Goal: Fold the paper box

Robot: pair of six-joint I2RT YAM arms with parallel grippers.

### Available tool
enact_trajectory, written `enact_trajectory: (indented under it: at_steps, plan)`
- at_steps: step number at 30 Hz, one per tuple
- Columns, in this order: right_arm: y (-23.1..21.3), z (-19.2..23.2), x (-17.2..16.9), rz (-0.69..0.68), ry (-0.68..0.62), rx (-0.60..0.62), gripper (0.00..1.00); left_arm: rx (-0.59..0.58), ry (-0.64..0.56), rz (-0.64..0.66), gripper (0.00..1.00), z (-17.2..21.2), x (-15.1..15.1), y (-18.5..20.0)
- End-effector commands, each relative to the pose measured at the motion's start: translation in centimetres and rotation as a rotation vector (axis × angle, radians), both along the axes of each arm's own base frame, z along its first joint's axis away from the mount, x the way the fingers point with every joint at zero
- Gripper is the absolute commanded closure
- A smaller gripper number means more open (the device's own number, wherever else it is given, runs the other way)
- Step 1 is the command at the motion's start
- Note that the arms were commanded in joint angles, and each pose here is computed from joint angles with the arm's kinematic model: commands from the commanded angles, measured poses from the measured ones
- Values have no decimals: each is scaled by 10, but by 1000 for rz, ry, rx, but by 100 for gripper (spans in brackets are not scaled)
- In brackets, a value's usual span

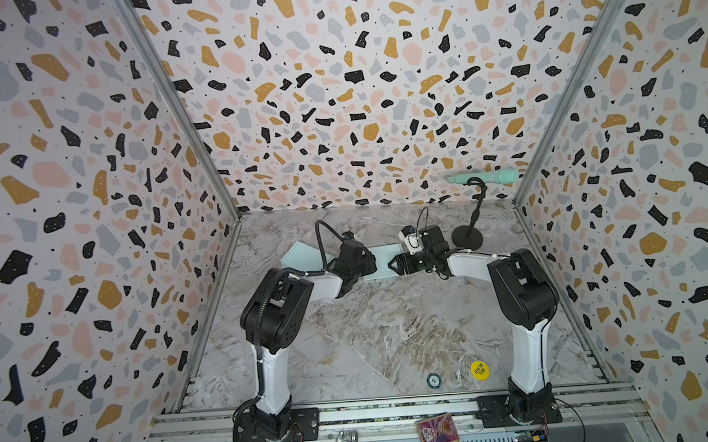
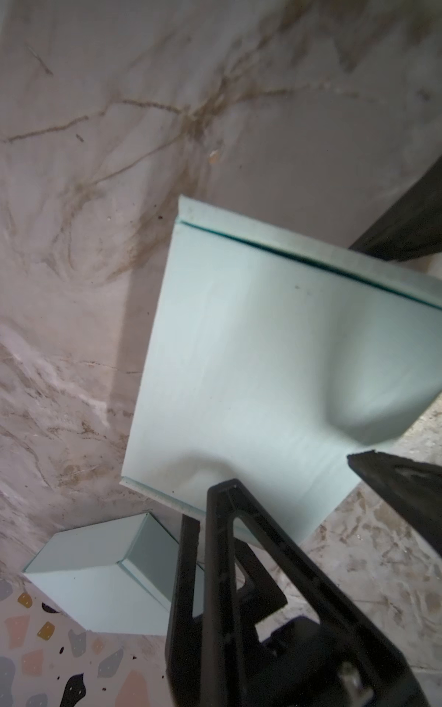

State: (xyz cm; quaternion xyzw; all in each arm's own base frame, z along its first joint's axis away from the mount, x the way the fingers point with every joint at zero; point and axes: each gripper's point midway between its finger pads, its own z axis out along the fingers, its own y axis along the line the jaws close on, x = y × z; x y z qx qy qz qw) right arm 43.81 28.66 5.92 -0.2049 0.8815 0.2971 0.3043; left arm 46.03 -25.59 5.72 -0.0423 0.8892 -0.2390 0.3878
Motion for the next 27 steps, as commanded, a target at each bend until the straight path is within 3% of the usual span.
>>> enact_trajectory:
  at_steps: [1,6,9,12,18,27]
  plan:
    - [17,21,-10,56,-21,51,14,-57,-30,-88,36,12,1,-21]
    - [1,36,-6,-14,-66,43,0,-81,-74,-107,18,35,-3,-17]
    - [-5,54,-8,-37,-108,39,1,-79,-98,-162,12,60,-14,-19]
    - [-10,70,-14,-58,-138,44,1,-42,-112,-134,6,81,-29,0]
    - [-13,89,-42,-60,-195,-3,1,-7,-96,-73,5,90,-63,52]
    - [-7,115,-85,-48,-268,-64,1,19,-36,81,6,54,-69,147]
